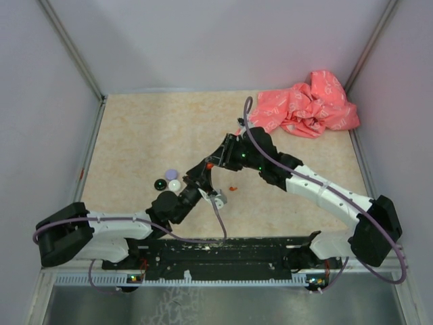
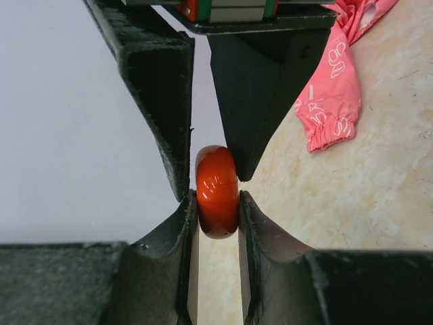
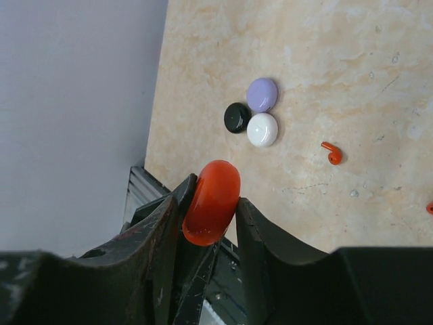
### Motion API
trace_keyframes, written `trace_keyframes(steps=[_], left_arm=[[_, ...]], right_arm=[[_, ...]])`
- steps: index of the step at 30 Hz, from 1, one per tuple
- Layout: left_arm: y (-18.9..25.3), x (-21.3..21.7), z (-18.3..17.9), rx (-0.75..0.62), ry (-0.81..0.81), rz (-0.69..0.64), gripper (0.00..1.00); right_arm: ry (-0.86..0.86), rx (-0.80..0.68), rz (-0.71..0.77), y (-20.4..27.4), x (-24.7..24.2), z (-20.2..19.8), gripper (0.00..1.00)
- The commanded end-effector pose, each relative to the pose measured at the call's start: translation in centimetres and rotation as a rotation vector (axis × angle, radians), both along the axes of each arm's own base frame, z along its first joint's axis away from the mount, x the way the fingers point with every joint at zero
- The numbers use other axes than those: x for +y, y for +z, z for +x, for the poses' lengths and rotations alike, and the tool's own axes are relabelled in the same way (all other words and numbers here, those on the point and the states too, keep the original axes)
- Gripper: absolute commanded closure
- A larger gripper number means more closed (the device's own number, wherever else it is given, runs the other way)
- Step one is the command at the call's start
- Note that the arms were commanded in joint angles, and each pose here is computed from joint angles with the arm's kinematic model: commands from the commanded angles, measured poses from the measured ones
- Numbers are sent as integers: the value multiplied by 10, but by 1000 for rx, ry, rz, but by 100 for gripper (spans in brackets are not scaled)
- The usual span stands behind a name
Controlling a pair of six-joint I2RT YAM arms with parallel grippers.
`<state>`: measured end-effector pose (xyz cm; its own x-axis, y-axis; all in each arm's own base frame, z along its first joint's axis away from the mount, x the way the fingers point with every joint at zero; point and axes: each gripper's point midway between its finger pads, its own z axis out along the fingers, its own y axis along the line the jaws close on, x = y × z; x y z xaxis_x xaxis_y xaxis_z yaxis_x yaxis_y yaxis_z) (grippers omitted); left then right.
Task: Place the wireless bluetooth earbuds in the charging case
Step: Pick up the charging case at the center of the board.
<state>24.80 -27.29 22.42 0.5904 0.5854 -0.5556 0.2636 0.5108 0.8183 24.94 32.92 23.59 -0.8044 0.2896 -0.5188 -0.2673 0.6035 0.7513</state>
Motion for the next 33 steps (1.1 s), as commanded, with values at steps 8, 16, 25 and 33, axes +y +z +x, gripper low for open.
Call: trace_keyframes(steps=[8, 16, 25, 33], left_arm=[[10, 8, -4, -76, 64, -51, 79], [3, 16, -4, -31, 127, -93, 30], [-17, 6, -20, 247, -1, -176, 25], [-20, -2, -37, 494, -171, -294, 25]], right_arm=[[7, -40, 83, 21, 8, 4, 87], [-28, -101, 53, 25, -3, 18, 90], [4, -347, -21, 40, -31, 42, 95], [204, -616, -110, 51, -34, 37, 97]])
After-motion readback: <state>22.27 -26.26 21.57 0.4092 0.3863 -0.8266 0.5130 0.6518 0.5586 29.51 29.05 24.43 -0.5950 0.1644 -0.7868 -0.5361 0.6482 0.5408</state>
